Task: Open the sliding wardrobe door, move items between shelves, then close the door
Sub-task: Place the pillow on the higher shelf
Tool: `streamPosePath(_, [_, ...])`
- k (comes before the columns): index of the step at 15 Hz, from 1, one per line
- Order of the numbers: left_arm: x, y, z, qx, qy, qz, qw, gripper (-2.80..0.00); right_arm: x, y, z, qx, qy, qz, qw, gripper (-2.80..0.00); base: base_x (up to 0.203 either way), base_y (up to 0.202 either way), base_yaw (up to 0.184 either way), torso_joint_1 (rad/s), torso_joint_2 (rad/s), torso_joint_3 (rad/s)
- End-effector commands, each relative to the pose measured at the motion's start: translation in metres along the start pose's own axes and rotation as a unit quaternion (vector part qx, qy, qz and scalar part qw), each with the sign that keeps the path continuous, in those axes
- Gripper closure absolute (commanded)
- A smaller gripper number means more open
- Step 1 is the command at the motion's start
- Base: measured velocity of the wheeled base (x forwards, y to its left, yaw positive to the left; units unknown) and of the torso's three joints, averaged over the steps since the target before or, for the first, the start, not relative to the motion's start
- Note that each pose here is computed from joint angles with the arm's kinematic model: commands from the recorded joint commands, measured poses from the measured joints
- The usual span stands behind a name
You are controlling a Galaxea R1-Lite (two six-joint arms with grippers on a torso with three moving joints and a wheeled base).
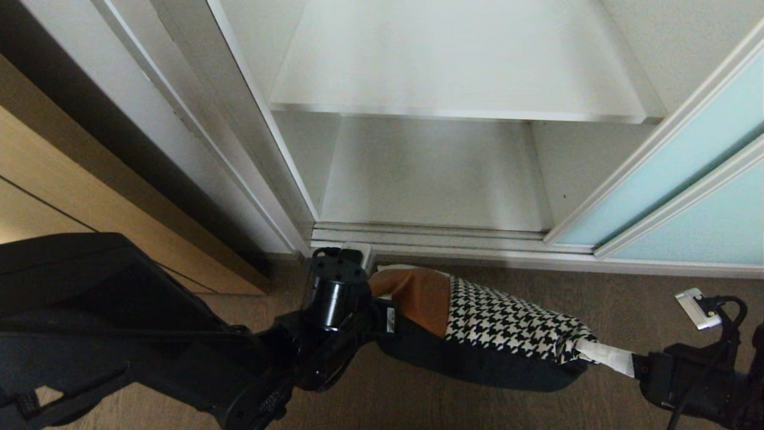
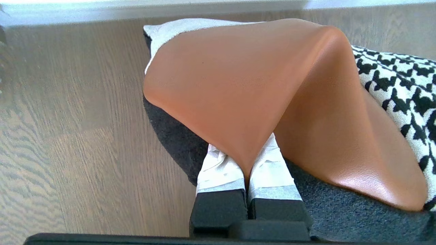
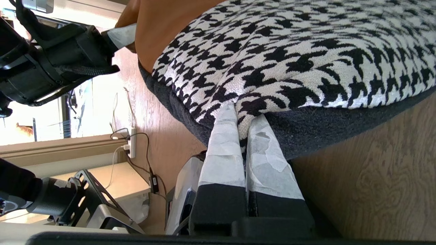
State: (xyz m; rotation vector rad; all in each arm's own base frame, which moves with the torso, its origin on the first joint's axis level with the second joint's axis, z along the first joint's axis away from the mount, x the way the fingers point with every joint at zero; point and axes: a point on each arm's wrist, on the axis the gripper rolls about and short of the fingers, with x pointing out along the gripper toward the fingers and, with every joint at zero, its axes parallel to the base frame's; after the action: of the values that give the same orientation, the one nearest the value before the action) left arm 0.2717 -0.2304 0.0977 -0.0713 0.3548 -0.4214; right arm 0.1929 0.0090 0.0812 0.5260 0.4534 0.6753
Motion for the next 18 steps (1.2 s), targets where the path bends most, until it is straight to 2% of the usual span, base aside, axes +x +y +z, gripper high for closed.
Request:
streamPosePath(1, [0.0005,-0.0008,0.0026,-0.003,-0.007,-0.001,1.0,0.0,-0.0003,0.0008,0.0004,-0.002,-0.001,0.004,1.0,0.0,0.0,0.0,0.0,0.001,0.0,0.115])
streamPosePath(18, [-0.0032,0.0002,-0.0014,-0.001,-0.003,0.003,1.0,0.0,0.0031,0.0004,-0.0016,-0.001,0.007,0.008,1.0,0.0,0.0,0.0,0.0,0.002,0.0,0.197])
